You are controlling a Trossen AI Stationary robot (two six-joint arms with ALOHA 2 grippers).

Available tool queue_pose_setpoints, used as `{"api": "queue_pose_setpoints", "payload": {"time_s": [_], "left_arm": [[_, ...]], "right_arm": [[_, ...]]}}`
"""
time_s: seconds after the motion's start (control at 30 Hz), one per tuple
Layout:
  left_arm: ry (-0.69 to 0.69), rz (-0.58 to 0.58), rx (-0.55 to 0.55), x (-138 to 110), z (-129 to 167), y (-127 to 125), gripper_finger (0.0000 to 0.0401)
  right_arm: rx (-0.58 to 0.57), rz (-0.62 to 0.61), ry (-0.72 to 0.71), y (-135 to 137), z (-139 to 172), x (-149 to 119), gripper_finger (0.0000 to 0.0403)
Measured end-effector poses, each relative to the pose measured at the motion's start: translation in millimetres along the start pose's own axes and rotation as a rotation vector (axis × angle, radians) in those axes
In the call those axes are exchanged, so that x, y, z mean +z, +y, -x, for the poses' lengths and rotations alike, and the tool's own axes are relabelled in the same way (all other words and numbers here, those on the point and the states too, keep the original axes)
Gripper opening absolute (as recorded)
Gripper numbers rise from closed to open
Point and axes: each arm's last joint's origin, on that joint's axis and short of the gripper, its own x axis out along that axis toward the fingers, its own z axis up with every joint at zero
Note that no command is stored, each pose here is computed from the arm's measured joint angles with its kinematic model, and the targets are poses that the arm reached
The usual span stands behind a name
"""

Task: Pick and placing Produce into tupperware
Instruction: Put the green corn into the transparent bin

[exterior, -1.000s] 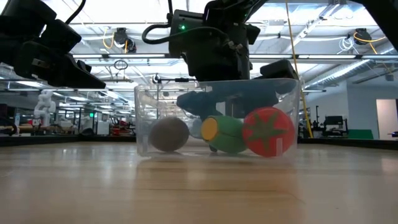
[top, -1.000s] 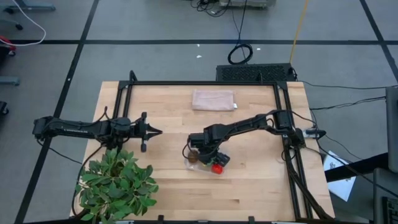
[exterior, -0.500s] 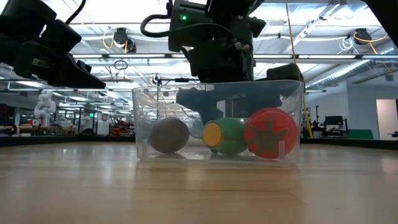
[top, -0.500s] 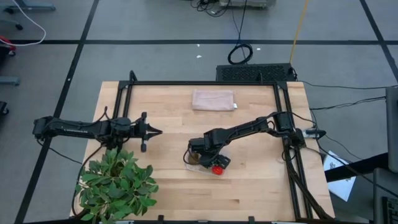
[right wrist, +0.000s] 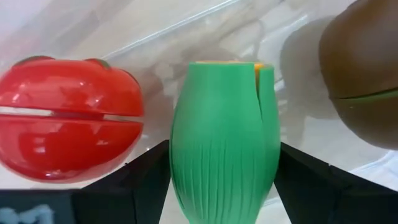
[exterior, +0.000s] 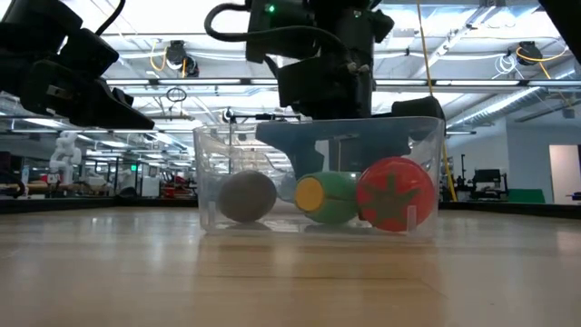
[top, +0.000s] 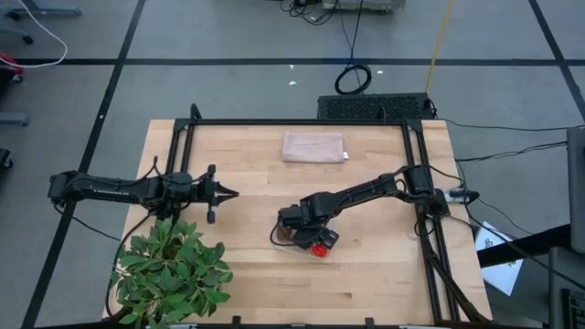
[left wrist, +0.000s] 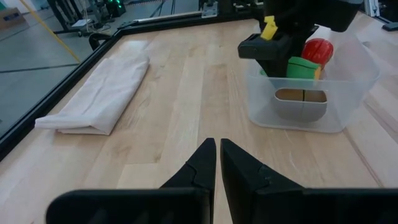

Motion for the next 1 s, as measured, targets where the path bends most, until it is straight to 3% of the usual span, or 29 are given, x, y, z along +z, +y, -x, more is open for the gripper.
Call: {"api": "queue_pose_setpoints", "payload": {"time_s": [0.3,0.6,1.0], "left_arm": [[0.000,0.000,0.000,0,0,0,0.0028],[-0.001,0.000,0.000,0,0,0,0.0028],[-0.003,0.000,0.000,0,0,0,0.0028]], "right_arm": [[-0.021,0.022,0.012,3,1,3,0.0252],[-0.114,0.029,-0.015,-1,16,5,0.0252],[-0.101,0.029,-0.003,0,16,4,0.0252]]}}
